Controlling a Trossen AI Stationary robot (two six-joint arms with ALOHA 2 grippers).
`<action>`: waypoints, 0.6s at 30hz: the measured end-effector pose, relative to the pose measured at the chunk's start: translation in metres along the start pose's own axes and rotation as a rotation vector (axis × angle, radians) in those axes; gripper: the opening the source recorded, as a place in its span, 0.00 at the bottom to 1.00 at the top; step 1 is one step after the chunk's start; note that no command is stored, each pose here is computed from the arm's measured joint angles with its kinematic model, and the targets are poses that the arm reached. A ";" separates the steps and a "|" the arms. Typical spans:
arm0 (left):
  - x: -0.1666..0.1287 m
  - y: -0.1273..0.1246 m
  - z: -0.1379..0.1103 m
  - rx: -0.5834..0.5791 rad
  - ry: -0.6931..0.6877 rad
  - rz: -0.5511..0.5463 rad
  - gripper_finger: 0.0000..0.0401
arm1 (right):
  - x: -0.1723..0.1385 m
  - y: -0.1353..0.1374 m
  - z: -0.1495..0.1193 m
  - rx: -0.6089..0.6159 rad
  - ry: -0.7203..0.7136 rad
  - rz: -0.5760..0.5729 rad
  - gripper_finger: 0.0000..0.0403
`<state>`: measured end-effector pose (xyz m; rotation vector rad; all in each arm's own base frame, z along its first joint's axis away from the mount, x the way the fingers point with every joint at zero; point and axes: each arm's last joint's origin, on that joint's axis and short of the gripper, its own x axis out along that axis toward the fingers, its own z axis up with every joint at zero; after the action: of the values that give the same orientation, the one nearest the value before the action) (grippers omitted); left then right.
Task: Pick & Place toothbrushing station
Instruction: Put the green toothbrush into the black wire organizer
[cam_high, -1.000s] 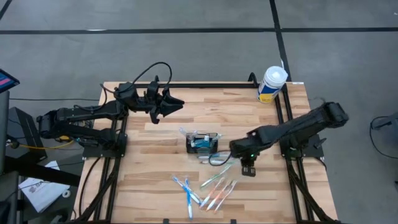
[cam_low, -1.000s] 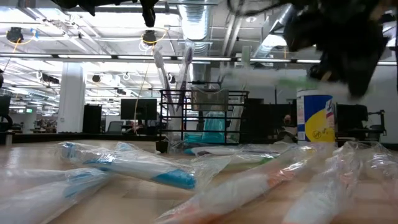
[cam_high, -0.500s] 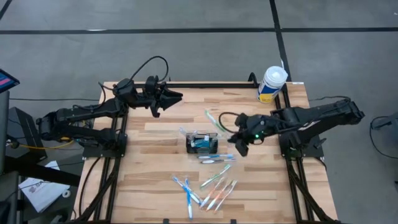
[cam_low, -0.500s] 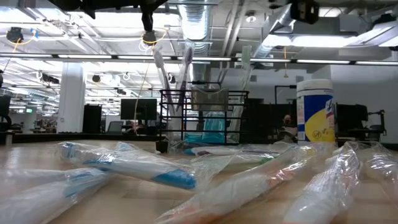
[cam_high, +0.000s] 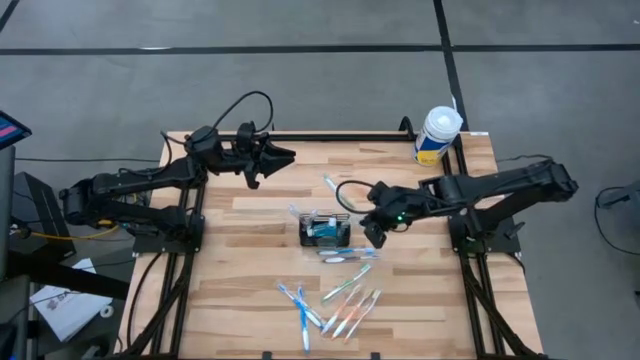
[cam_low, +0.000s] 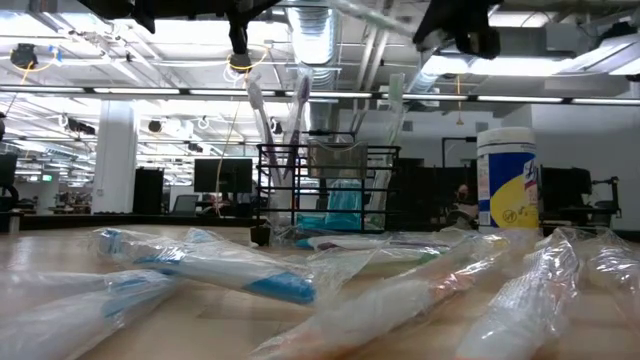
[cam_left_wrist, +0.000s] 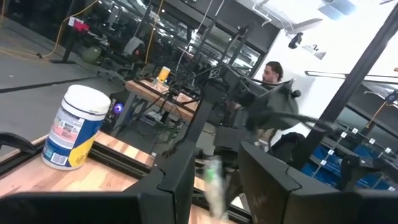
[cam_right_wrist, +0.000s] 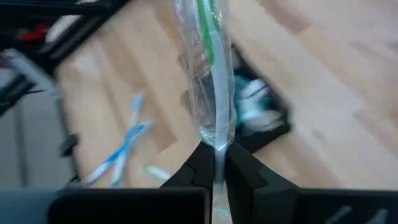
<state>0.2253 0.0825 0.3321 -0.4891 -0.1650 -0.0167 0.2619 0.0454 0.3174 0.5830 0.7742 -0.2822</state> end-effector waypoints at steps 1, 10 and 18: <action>0.000 0.000 0.000 0.000 0.002 0.001 0.29 | -0.004 0.002 -0.001 0.009 0.001 0.027 0.02; 0.006 0.006 -0.006 0.024 0.023 0.011 0.29 | -0.035 0.026 0.030 0.160 -0.382 0.322 0.02; 0.012 0.011 -0.009 0.010 0.010 0.005 0.29 | -0.028 0.017 0.054 0.203 -0.543 0.293 0.02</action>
<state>0.2390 0.0882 0.3212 -0.4792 -0.1536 -0.0130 0.2808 0.0281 0.3754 0.7585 0.1319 -0.2331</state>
